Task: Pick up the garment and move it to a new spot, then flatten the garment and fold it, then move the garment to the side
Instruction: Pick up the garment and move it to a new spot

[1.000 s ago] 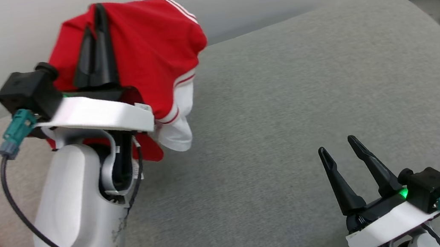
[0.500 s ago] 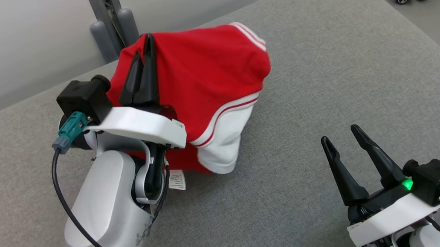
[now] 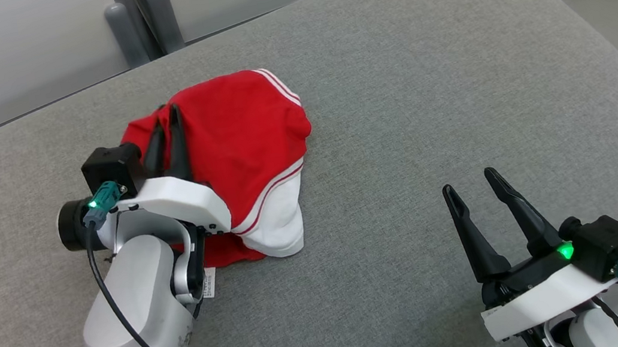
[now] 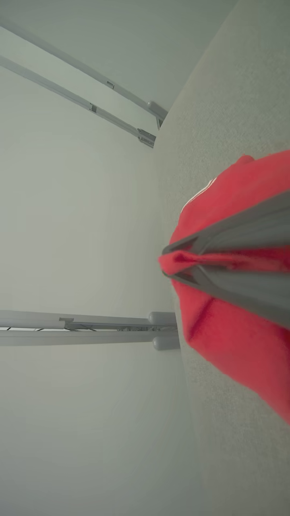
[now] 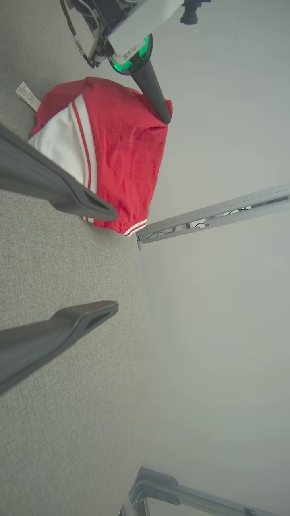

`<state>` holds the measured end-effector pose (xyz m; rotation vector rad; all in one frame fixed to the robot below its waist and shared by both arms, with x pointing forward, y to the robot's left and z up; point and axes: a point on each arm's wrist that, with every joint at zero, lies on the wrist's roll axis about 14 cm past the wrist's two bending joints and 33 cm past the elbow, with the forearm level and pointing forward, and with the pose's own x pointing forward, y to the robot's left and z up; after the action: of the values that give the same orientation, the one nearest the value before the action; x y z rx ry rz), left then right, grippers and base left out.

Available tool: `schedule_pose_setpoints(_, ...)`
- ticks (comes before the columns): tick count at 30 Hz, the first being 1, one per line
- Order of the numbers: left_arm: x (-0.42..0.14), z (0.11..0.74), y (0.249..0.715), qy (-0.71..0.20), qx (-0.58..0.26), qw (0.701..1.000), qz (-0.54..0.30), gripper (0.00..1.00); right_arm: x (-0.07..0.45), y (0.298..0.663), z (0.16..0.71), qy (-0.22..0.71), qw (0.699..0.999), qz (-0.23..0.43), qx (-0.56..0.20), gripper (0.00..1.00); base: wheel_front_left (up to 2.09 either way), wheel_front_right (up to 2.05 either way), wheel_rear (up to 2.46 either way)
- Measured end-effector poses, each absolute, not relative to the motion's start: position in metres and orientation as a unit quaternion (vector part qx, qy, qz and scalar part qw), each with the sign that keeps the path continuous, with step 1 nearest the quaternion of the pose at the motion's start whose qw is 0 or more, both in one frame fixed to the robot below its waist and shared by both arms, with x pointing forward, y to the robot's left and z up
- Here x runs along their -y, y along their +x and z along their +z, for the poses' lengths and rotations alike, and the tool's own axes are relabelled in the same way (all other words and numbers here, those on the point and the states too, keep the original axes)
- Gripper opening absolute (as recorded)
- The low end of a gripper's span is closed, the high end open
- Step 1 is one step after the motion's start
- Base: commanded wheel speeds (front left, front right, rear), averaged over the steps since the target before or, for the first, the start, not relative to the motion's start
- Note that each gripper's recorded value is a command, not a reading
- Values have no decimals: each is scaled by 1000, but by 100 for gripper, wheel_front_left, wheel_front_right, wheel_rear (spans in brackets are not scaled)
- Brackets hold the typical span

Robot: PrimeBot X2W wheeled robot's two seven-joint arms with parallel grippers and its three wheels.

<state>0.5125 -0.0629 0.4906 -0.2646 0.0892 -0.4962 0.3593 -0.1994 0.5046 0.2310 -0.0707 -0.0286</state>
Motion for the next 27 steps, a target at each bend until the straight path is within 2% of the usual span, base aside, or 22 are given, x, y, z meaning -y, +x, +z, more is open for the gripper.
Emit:
schedule_pose_setpoints(5,49,512,516,-127,-8,965,-230,100,195,361,504,116,993,-6,34,100,0,0,0)
schedule_pose_setpoints(13,7,541,497,-118,50,973,-192,100,183,365,512,113,992,16,46,100,0,0,0)
schedule_pose_setpoints(27,-99,545,426,-101,80,989,-69,100,143,368,519,113,989,78,56,100,0,0,0)
